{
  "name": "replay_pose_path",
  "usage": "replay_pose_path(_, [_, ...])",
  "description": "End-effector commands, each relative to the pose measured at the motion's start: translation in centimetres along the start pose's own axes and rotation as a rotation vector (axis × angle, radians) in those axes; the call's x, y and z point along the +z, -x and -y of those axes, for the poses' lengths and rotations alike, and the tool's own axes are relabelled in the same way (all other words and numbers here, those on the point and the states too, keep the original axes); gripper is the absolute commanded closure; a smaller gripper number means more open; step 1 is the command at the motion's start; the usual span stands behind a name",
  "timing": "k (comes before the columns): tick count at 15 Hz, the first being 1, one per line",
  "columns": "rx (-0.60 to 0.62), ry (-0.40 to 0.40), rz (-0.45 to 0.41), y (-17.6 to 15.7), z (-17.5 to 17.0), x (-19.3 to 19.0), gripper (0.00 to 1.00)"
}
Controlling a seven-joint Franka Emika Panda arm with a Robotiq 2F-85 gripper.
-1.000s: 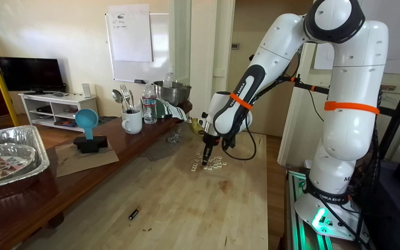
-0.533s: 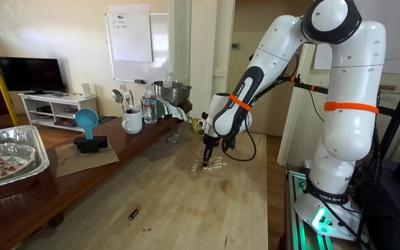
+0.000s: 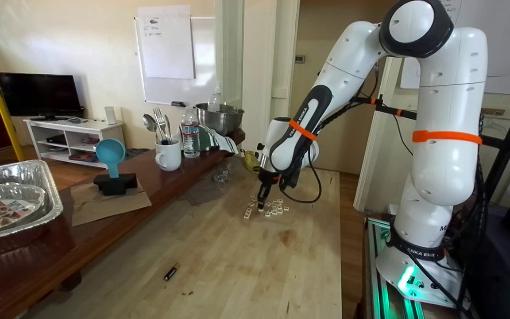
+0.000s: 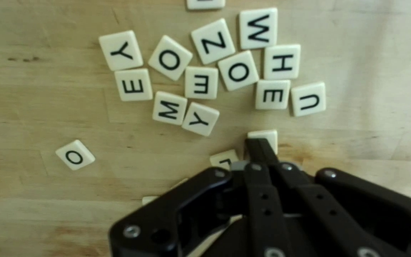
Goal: Create the word 'Part'.
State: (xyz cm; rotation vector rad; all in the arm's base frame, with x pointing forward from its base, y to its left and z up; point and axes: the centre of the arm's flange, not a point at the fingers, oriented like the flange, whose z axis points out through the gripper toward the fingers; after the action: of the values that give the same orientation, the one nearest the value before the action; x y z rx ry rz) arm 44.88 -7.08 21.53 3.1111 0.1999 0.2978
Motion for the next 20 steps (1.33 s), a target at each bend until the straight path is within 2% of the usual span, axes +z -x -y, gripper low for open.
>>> replay_pose_path(1, [0.059, 0.009, 0.006, -1.1, -0.6, 1.5, 1.00])
replay_pose_path(17, [0.161, 0.015, -0.057, -5.7, -2.0, 3.1, 1.00])
replay_pose_path(20, [0.167, 0.015, -0.040, -6.2, -2.1, 3.3, 1.00])
